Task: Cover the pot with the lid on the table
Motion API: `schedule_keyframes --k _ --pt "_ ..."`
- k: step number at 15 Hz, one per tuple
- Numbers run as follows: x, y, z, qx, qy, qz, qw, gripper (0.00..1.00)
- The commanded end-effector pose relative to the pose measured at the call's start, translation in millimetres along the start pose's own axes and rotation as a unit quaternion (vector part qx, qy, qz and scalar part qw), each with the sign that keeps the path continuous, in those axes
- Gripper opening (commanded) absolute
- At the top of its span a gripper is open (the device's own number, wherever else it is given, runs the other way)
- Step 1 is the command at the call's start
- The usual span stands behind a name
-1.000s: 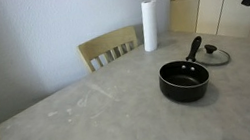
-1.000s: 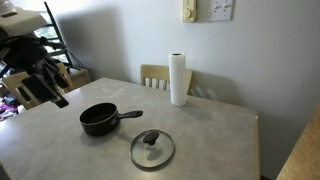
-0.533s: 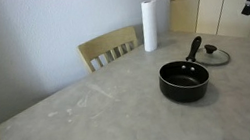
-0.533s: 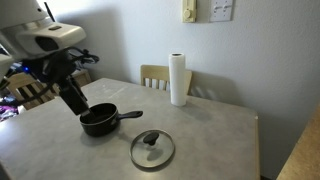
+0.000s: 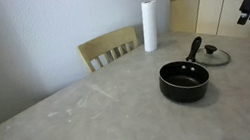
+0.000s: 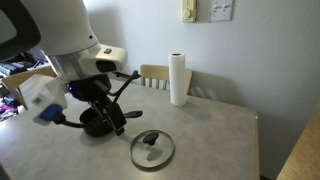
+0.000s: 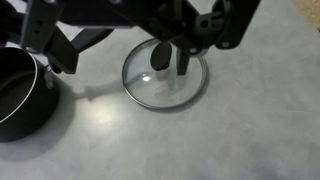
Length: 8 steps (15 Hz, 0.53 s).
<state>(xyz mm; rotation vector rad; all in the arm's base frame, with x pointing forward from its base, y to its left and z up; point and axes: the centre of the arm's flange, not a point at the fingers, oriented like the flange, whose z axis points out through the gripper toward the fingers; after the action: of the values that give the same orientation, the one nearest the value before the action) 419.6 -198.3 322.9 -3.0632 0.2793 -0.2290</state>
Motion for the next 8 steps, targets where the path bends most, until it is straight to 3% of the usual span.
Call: schedule_keyframes --k 1,3,8 --pt "0.3 -0.6 1.5 0.000 -0.002 0.000 1.0000 1.00" --pt "1.1 -1.9 -1.7 0.000 0.002 -0.001 1.0000 1.00" --pt "8.7 -5.6 35.3 -0.059 0.008 0.048 0.9971 1.00"
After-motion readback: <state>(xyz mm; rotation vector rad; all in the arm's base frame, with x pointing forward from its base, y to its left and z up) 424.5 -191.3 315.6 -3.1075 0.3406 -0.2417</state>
